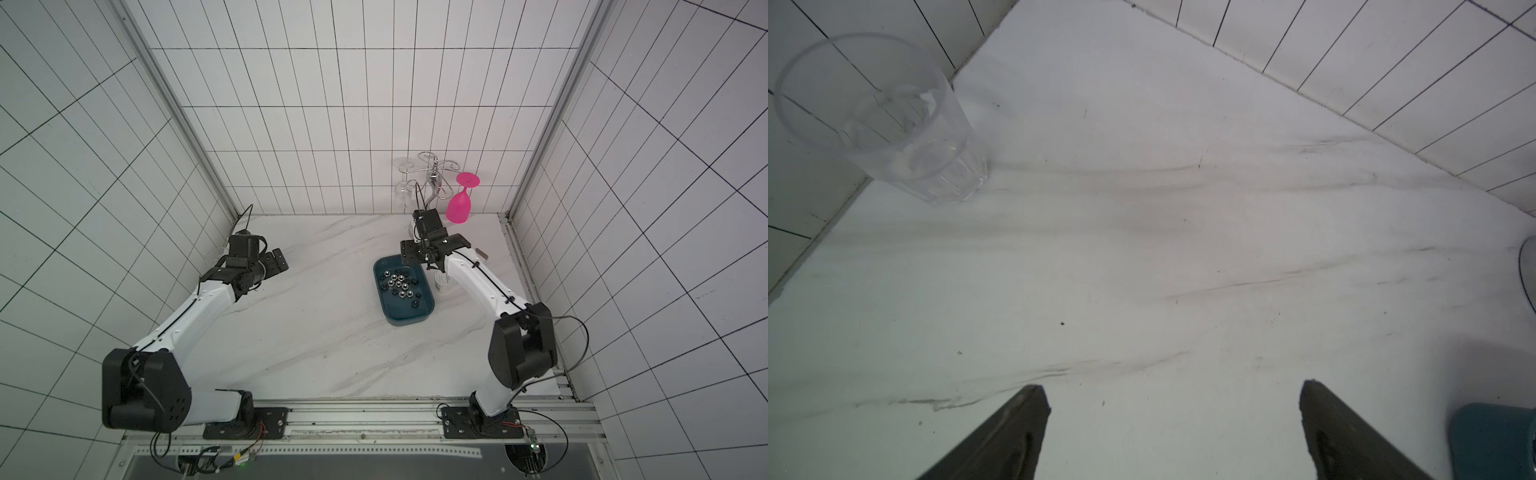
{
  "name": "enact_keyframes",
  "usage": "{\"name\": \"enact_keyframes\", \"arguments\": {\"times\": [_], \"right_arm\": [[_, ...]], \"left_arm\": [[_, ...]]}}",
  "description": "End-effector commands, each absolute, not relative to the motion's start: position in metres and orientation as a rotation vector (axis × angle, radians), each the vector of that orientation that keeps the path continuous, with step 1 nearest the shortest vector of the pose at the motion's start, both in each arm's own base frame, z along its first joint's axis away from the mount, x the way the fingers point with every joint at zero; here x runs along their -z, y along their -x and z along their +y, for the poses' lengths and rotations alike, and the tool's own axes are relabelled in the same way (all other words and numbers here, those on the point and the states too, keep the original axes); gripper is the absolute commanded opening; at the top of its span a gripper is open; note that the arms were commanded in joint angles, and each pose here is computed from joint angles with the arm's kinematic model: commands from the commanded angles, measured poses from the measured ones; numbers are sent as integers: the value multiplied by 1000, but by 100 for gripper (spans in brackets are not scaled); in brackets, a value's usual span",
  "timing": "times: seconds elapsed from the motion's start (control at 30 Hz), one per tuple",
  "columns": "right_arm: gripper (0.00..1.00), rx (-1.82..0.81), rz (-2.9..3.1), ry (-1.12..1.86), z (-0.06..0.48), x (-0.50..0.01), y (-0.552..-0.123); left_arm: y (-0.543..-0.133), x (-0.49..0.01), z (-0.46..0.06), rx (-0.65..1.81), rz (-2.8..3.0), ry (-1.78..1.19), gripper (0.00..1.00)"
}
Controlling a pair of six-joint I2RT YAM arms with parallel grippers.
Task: Put the nuts on the desktop into the storage box
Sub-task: Reset both arms
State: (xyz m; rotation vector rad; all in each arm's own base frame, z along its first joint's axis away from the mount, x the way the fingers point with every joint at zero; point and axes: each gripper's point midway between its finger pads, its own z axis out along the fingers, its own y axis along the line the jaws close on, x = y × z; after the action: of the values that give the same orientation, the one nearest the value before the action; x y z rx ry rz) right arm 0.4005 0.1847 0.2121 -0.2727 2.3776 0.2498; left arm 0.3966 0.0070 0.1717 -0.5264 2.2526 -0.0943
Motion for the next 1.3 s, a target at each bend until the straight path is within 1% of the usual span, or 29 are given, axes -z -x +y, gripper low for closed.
{"name": "enact_keyframes", "arguments": {"times": [0.0, 0.1, 0.17, 0.3, 0.37, 0.4, 0.43, 0.5, 0.63, 0.77, 0.87, 1.03, 1.13, 1.27], "right_arm": [[82, -115, 2359, 101, 131, -207, -405], [90, -10, 2325, -30, 87, -209, -407], [93, 69, 2320, -113, 59, -206, -407], [95, 274, 2267, -228, 1, -199, -405], [96, 321, 2218, -222, -16, -190, -406], [98, 327, 2191, -209, -22, -184, -408], [100, 338, 2166, -198, -25, -180, -409], [99, 345, 2140, -180, -31, -168, -410], [99, 214, 2152, -172, -30, -136, -410], [99, 118, 2007, -115, -23, -134, -409], [99, 68, 1980, -68, -15, -120, -403], [99, 39, 1934, -19, -8, -95, -399], [99, 59, 1966, -50, -13, -93, -400], [99, 58, 1965, -61, -14, -92, -402]], "left_arm": [[-416, -192, 25, 50, 2085, 454, 98], [-423, -194, 29, 25, 1986, 397, 98], [-427, -188, 30, 9, 1964, 368, 98], [-430, -162, 38, -68, 2018, 369, 98], [-428, -155, 44, -104, 2008, 379, 98], [-426, -152, 46, -116, 1990, 384, 98], [-425, -151, 47, -121, 1972, 385, 98], [-423, -148, 47, -131, 1940, 363, 98], [-418, -141, 54, -143, 1887, 379, 98], [-412, -128, 56, -108, 1858, 387, 98], [-407, -120, 42, -51, 1827, 297, 98], [-410, -119, 36, -38, 1775, 246, 99], [-413, -112, 33, -48, 1863, 239, 98], [-413, -116, 33, -57, 1824, 235, 98]]}}
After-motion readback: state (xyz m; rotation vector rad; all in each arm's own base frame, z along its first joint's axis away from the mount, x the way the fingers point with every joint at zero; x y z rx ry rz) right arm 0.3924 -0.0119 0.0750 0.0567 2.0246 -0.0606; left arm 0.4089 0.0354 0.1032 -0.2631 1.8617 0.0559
